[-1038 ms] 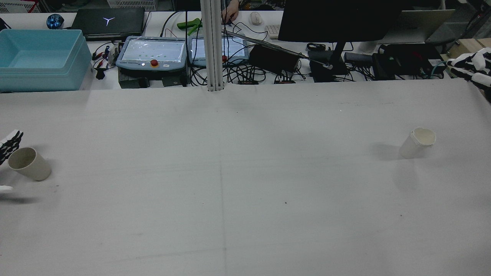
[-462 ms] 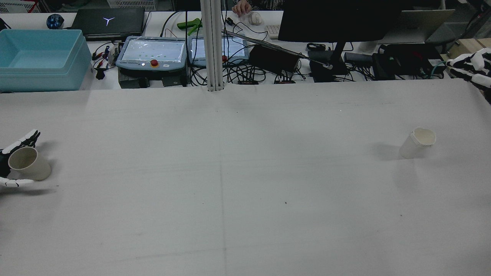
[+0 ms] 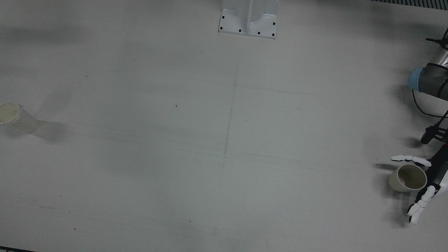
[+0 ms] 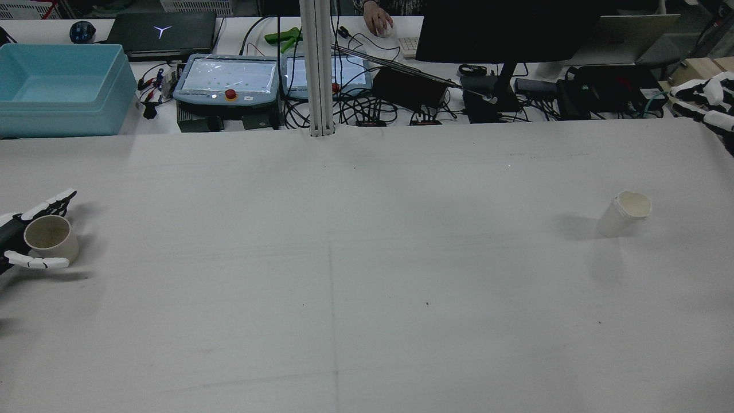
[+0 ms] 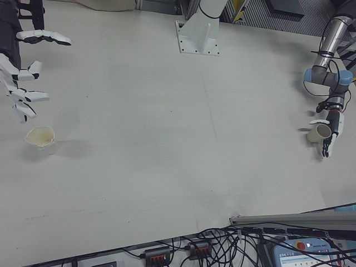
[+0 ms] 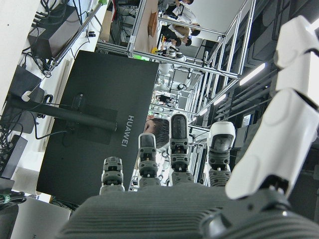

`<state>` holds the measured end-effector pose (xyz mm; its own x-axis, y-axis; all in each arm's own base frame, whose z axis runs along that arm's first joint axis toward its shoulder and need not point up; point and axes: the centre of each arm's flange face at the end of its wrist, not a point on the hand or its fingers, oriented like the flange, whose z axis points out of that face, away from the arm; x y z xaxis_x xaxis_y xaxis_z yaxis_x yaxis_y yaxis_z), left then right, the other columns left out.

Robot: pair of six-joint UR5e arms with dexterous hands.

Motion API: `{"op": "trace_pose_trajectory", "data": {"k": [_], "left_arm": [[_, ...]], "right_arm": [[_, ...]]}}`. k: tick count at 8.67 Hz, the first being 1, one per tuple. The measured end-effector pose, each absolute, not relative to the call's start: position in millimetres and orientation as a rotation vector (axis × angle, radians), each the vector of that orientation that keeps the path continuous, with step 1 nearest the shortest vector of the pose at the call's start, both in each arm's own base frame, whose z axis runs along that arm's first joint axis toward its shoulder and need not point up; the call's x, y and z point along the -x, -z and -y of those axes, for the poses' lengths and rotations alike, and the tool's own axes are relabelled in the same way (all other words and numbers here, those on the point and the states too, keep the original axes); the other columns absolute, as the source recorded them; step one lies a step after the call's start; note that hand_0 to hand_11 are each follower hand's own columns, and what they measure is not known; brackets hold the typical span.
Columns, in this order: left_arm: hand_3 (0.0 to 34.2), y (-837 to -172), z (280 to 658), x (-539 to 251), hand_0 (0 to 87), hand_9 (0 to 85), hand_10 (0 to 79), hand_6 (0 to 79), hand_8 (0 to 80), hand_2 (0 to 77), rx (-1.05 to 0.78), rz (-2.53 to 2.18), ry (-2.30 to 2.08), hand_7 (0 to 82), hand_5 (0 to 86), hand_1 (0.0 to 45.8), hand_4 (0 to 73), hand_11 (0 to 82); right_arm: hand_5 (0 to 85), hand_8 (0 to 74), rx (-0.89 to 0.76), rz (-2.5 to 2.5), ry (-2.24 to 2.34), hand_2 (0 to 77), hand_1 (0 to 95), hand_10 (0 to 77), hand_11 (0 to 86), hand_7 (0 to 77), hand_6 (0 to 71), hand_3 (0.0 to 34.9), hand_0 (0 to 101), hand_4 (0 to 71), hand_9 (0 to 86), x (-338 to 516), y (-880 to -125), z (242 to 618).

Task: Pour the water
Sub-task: 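Reach the left hand to the cream cup nearest it and wrap fingers around it, then reach the right hand to the other cream cup and close fingers around it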

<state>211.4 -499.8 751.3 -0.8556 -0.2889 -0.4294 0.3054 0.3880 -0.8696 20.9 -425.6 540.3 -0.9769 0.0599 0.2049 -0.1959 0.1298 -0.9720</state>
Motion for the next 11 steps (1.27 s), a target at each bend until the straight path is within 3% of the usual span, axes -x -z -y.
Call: {"op": "trace_pose_trajectory", "data": {"k": [1, 2, 3, 4, 5, 7, 9, 10, 11], "left_arm": [[9.3, -746.3, 504.8, -214.7, 54.0, 1.1, 0.5, 3.3, 0.5, 16.4, -0.019, -2.119, 1.502, 7.6, 18.0, 20.2, 14.7, 0.5], [9.3, -741.1, 509.9, -218.1, 54.0, 1.1, 0.5, 6.0, 0.5, 16.4, -0.017, -2.106, 1.519, 9.8, 28.9, 19.6, 25.1, 0.5], [9.3, -737.2, 513.6, -220.9, 55.1, 1.1, 1.6, 7.1, 0.5, 16.4, -0.013, -2.09, 1.537, 12.5, 28.9, 19.6, 25.1, 1.1], [9.2, -735.2, 515.8, -222.4, 56.2, 1.1, 2.7, 7.1, 0.5, 18.5, -0.007, -2.074, 1.556, 12.5, 46.4, 14.7, 36.0, 7.6], [8.7, -734.2, 517.2, -222.4, 56.3, 1.1, 2.7, 10.9, 0.5, 16.9, -0.001, -2.066, 1.57, 15.8, 48.0, 14.7, 37.6, 6.5], [5.2, -737.0, 516.3, -220.7, 65.3, 1.1, 4.4, 14.2, 3.3, 26.2, 0.071, -2.054, 1.639, 18.0, 47.5, 25.1, 38.2, 9.8], [6.4, -736.0, 517.2, -217.4, 62.2, 2.7, 8.7, 12.5, 2.7, 30.0, 0.17, -2.09, 1.722, 18.5, 47.5, 25.1, 38.2, 13.6], [9.1, -729.4, 517.2, -215.6, 59.4, 3.3, 4.9, 12.5, 2.7, 30.5, 0.207, -2.108, 1.75, 18.5, 47.5, 24.5, 38.2, 9.3], [9.1, -723.9, 515.6, -213.5, 59.4, 2.7, 4.9, 12.5, 2.7, 30.5, 0.229, -2.116, 1.764, 18.5, 47.5, 24.5, 38.2, 9.8]], "right_arm": [[70.4, 10.4, -0.134, 2.206, -1.95, 17.5, 11.5, 7.1, 10.9, 39.8, 22.4, 12.6, 46, 20.7, 20.7, -21.0, -540.7, 425.4], [70.4, 12.5, -0.134, 2.207, -1.95, 17.5, 11.5, 7.1, 10.9, 38.2, 22.4, 12.5, 46, 20.7, 20.2, -21.1, -540.8, 425.3], [70.4, 12.5, -0.132, 2.208, -1.951, 16.4, 11.5, 7.1, 10.9, 37.1, 22.4, 12.5, 46, 20.7, 20.2, -21.2, -540.4, 425.2], [70.4, 12.5, -0.132, 2.212, -1.95, 16.4, 11.5, 7.1, 10.4, 36.0, 22.4, 12.5, 46, 19.6, 19.6, -21.5, -539.4, 425.1], [70.4, 12.5, -0.129, 2.217, -1.949, 16.4, 11.5, 7.1, 10.4, 36.0, 22.4, 12.5, 46, 19.6, 19.6, -21.8, -537.8, 424.9], [70.4, 12.5, -0.131, 2.243, -1.946, 16.4, 11.5, 5.5, 9.3, 36.0, 21.3, 12.6, 47, 19.6, 18.5, -30.6, -531.9, 420.9], [70.4, 12.5, -0.129, 2.166, -1.997, 17.5, 15.8, 5.5, 6.5, 33.8, 21.3, 12.5, 47, 19.1, 18.5, -34.4, -600.4, 419.4], [61.6, 9.3, -0.119, 2.152, -1.998, 18.5, 13.6, 0.5, 4.4, 25.6, 17.5, 12.6, 48, 16.9, 12.0, -30.4, -672.8, 425.8], [49.6, 7.1, -0.113, 2.143, -1.999, 17.5, 12.5, 3.8, 7.6, 18.0, 12.5, 12.5, 48, 13.1, 7.1, -26.2, -749.2, 433.3]]}}
